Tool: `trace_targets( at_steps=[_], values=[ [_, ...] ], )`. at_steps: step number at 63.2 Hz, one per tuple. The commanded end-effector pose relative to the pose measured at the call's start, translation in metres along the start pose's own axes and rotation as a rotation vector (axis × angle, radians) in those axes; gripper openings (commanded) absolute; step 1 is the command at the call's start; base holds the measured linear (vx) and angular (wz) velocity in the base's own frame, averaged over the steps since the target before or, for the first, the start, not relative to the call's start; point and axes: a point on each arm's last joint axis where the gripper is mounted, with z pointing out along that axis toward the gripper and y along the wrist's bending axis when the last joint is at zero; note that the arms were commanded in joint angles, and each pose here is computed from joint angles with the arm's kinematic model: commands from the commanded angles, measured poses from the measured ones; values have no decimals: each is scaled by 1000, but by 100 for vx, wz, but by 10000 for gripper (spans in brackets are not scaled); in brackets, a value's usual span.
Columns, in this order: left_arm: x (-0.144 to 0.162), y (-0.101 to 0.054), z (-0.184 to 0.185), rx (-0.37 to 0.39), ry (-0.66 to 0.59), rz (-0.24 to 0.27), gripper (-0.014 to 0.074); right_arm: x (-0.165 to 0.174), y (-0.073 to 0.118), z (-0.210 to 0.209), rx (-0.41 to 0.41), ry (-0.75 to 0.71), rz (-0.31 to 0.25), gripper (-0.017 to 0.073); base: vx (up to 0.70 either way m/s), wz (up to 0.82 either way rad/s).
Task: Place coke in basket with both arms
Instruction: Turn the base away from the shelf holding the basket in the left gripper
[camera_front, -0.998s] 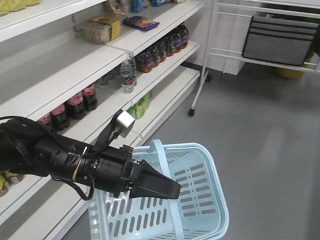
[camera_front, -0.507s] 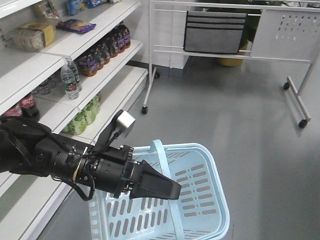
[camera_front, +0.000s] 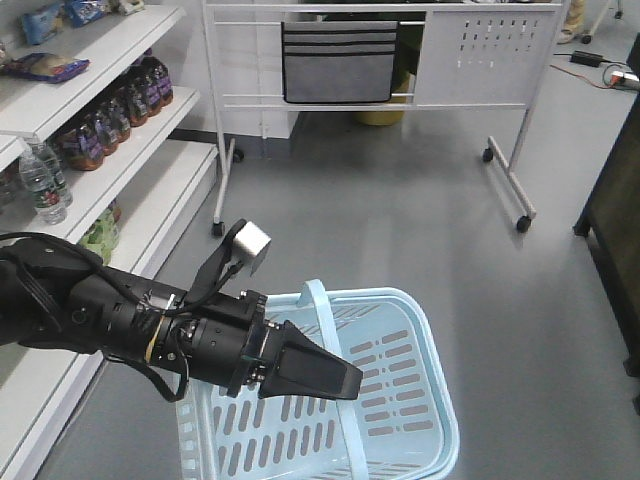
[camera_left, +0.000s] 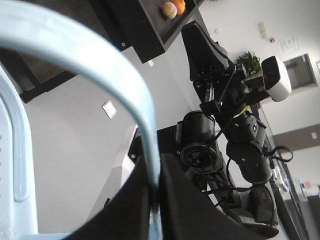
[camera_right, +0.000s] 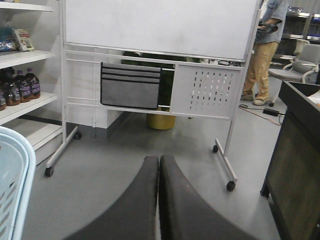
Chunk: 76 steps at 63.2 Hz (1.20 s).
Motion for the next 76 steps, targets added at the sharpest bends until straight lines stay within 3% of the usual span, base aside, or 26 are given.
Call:
trace_targets(
  at_steps=[1, 35, 76],
  values=[
    [1, -38, -7, 221, 36, 47, -5, -1, 2, 0, -10, -59, -21, -5, 8, -32],
    [1, -38, -7, 221, 36, 47, -5, -1, 2, 0, -10, -59, -21, -5, 14, -32],
    [1, -38, -7, 221, 36, 47, -5, -1, 2, 0, -10, -59, -21, -5, 25, -6]
  ],
)
